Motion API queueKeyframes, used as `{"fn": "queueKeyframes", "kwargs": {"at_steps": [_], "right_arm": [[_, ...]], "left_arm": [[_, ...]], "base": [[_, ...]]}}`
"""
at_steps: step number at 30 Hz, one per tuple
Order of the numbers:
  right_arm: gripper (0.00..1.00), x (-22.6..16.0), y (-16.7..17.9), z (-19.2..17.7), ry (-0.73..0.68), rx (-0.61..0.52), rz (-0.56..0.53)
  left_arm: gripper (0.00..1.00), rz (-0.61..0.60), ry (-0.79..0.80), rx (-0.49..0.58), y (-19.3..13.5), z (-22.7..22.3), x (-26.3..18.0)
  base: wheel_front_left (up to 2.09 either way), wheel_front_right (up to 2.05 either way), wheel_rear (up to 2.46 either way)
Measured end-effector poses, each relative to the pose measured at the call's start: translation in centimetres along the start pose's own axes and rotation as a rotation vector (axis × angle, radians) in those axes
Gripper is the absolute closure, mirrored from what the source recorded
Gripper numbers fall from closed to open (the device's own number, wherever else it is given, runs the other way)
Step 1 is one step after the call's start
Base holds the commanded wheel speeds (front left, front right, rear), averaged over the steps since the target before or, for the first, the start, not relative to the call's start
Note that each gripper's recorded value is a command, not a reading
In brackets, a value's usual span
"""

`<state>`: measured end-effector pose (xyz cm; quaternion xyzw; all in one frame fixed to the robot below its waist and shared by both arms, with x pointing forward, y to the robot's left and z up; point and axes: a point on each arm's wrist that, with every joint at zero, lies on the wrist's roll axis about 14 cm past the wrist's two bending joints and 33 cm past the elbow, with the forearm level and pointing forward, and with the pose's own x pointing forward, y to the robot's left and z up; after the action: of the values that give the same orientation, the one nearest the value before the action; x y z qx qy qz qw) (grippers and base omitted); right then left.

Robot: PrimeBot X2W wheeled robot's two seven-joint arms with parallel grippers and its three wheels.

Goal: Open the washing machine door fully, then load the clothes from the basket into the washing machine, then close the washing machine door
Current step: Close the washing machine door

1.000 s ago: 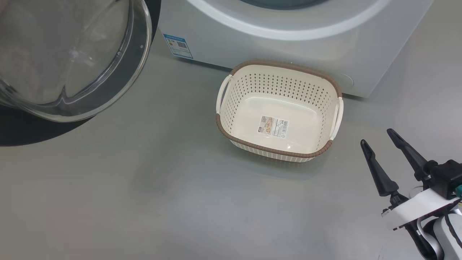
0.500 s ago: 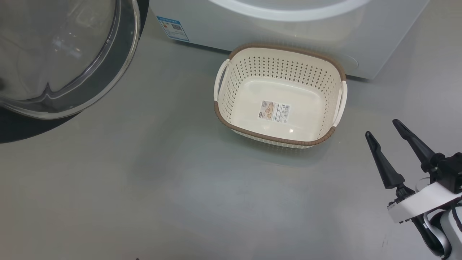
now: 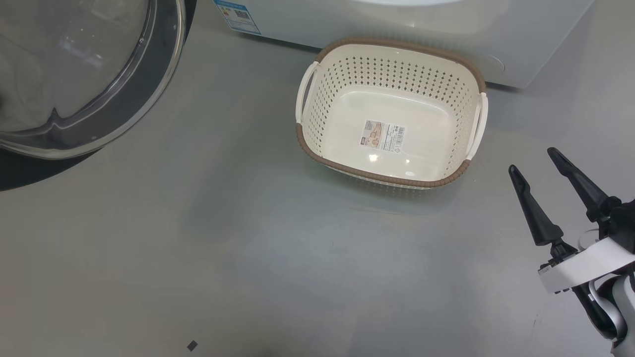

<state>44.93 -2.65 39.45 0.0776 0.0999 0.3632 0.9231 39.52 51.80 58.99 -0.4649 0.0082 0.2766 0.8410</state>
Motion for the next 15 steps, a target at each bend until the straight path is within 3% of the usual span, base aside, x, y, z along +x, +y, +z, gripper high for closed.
{"fn": "queueKeyframes", "kwargs": {"at_steps": [15], "right_arm": [[0.0,0.2,0.2,0.9,-0.017,-0.013,-0.001]], "left_arm": [[1.0,-0.014,0.175,0.021,-0.4,-2.2,-0.4]], "base": [[0.0,0.0,0.0]]}}
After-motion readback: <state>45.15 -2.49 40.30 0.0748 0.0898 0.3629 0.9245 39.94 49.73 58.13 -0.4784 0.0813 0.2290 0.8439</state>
